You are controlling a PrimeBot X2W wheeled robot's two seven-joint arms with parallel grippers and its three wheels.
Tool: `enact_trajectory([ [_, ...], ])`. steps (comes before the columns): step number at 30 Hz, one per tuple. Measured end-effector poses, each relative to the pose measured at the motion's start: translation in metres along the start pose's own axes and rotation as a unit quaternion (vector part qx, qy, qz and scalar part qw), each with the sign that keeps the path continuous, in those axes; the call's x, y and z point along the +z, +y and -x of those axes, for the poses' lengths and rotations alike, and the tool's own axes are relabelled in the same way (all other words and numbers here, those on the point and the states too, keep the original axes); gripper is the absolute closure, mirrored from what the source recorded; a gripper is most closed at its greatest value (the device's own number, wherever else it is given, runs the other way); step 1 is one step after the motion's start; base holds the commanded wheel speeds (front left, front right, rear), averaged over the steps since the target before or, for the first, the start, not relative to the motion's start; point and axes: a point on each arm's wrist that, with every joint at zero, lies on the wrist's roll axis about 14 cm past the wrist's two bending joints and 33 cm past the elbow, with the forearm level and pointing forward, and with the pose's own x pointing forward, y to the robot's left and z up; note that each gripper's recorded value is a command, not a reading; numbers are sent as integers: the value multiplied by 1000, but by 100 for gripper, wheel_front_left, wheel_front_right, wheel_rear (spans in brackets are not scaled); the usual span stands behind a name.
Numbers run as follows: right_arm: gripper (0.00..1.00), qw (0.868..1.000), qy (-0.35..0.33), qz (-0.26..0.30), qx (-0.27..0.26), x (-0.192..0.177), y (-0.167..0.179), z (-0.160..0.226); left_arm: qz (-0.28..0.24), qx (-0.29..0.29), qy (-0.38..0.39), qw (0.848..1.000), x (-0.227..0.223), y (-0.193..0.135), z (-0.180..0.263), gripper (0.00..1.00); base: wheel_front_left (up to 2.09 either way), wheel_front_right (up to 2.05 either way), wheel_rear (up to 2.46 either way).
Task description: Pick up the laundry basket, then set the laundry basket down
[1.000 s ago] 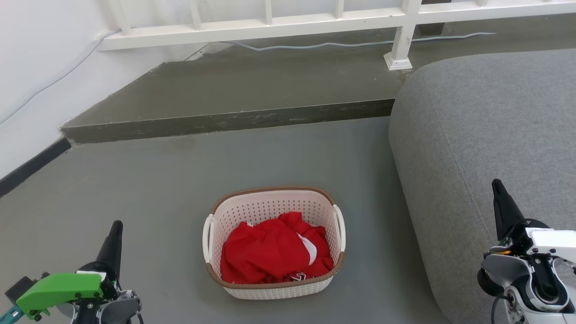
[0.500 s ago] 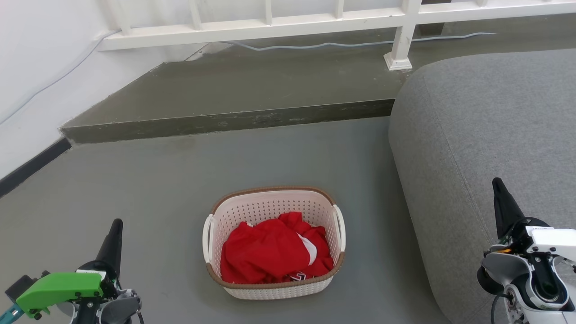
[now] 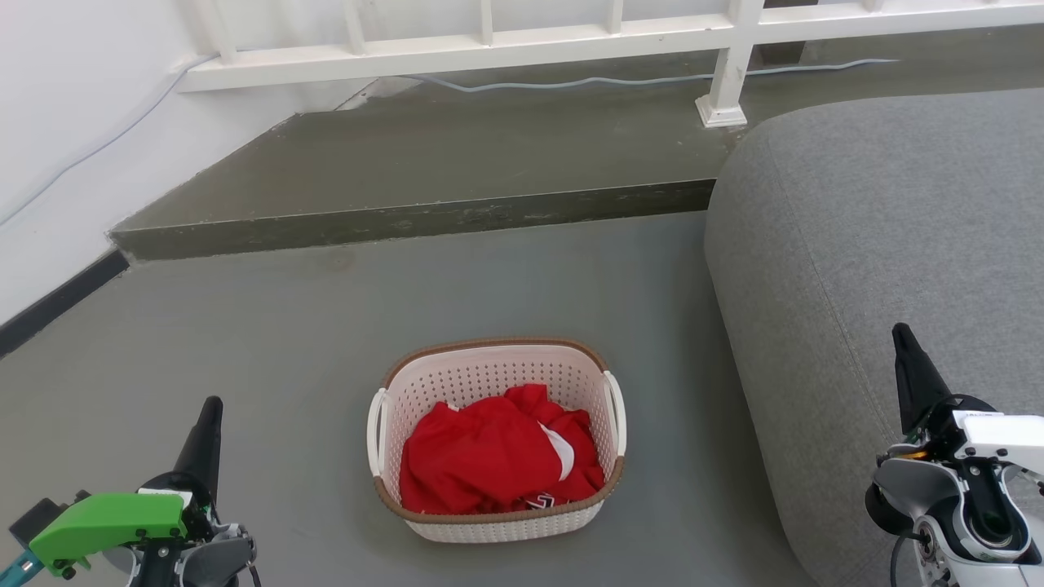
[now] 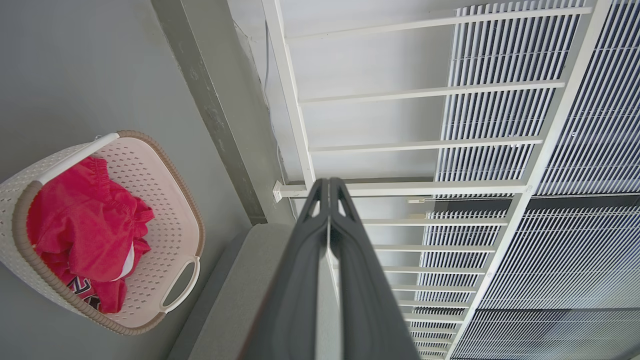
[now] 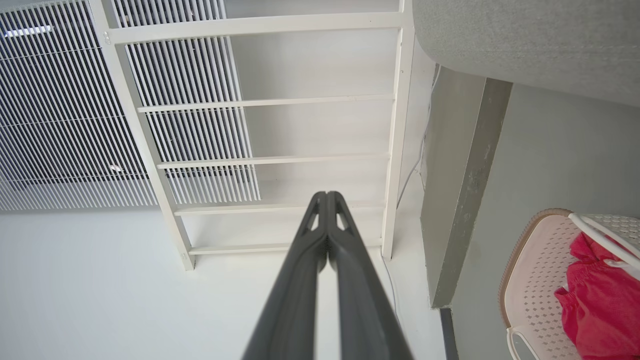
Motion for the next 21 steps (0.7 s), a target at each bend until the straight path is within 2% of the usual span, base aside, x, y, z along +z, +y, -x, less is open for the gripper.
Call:
enact_trajectory([
  [21,100,1000,-1,0,-2,1,-1,0,0,0,0,1000,0,0,0,100,0,0,0],
])
